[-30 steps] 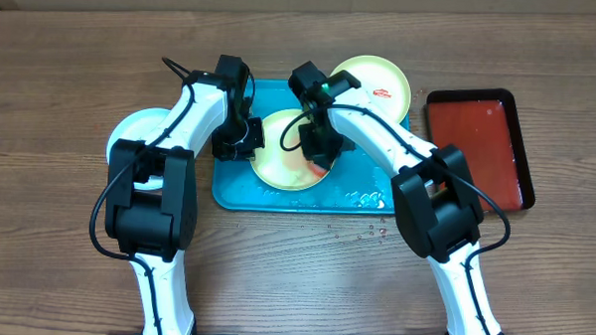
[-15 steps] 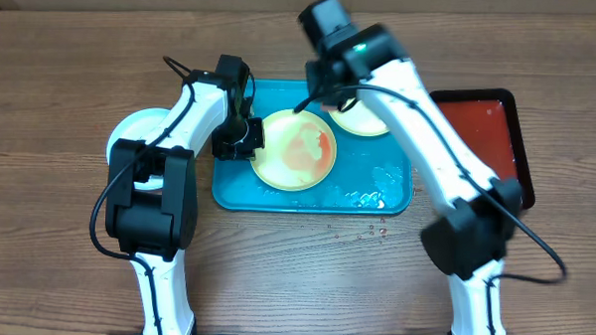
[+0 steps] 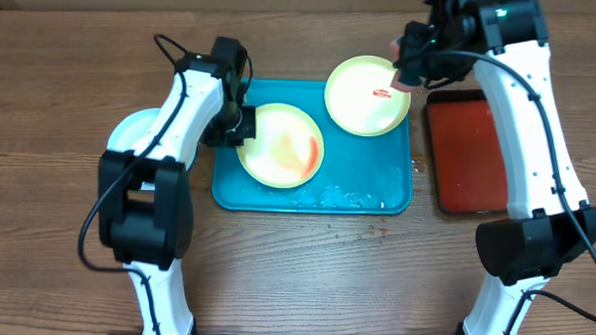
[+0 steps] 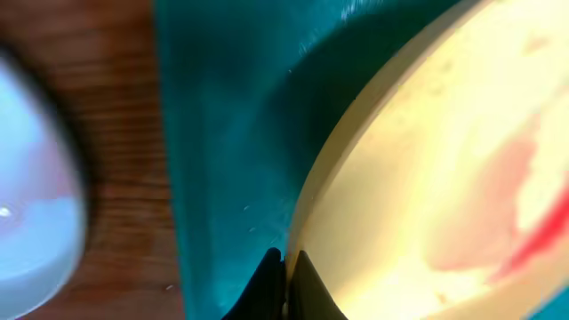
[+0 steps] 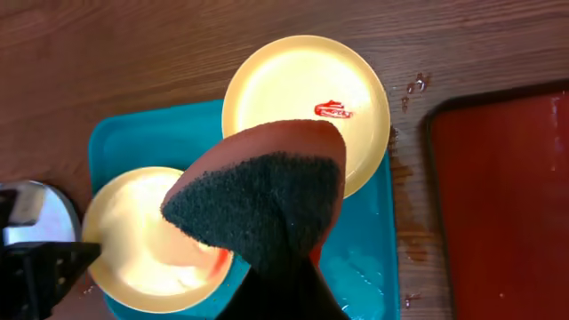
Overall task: Clean dirty plates on tray and stack at the side
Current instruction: 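Lift the yellow plate with left gripper and carry it left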
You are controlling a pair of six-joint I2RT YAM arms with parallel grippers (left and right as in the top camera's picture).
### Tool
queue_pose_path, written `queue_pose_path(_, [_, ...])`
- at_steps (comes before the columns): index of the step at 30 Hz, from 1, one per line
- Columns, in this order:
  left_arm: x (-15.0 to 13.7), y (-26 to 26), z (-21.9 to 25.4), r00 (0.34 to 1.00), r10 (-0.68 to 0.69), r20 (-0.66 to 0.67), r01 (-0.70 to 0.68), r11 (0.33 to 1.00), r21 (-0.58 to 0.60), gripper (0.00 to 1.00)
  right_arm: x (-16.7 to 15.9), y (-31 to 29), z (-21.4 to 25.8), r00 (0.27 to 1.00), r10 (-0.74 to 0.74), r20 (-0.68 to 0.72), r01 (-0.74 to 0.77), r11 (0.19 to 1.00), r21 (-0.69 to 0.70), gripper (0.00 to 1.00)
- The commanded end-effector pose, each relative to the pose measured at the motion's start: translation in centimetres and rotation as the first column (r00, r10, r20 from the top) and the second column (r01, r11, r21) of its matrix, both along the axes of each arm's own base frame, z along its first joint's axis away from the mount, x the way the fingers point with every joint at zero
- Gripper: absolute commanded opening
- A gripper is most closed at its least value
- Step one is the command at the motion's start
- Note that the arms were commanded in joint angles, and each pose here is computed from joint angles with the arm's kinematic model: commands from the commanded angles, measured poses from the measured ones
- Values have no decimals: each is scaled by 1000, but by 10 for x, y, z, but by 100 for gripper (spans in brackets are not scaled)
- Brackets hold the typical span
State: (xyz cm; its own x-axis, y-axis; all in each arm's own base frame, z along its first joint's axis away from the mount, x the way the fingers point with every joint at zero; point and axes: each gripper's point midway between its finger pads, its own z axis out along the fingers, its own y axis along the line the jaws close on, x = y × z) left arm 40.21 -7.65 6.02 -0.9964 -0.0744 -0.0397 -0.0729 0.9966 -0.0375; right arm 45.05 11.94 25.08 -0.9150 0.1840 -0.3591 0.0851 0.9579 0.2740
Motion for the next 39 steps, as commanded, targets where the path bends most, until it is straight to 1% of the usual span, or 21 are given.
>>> queue_pose_path(1, [14,13,68,981,-19,195,5,997,74,4,-2,5,11,1000,20,21,-21,999,35,5])
queue_pose_path(6, [13,29,113,950,-40,311,-11,987,159,4,-1,4,11,1000,19,23,-20,999,35,5])
queue_pose_path(9, [10,40,141,923,-57,380,-44,967,252,4,-1,4,11,1000,18,24,-19,999,32,5])
queue_pose_path(12, [6,46,167,892,-117,436,-83,907,413,4,-2,4,11,1000,18,22,-18,999,32,5])
queue_pose_path(14, [5,42,175,880,-161,448,-94,864,495,4,-3,3,10,1000,18,17,-18,999,31,5])
queue_pose_path(16, [4,35,185,862,-212,460,-103,816,569,4,-3,3,10,1000,18,14,-18,999,30,5])
queue_pose_path(19, [2,27,204,827,-255,501,-164,743,649,4,-3,3,10,1000,18,13,-18,999,30,5])
queue_pose_path(20, [2,21,213,804,-277,526,-194,714,672,4,-4,3,10,1000,18,11,-18,999,30,5])
queue_pose_path(25, [2,2,233,745,-328,581,-252,668,700,4,-5,3,9,1000,18,6,-18,999,28,5])
queue_pose_path(29, [-2,-9,258,684,-372,628,-339,600,725,4,-5,3,9,1000,18,6,-18,999,28,5])
queue_pose_path(32, [-7,-18,271,650,-400,646,-384,561,733,4,-5,3,9,1000,18,6,-18,999,29,5])
queue_pose_path(35, [-11,-26,277,632,-422,650,-395,546,739,4,-5,3,9,1000,18,6,-18,999,28,5])
queue_pose_path(39, [-13,-29,278,627,-428,651,-396,544,740,4,-6,3,9,1000,23,4,-23,999,26,5])
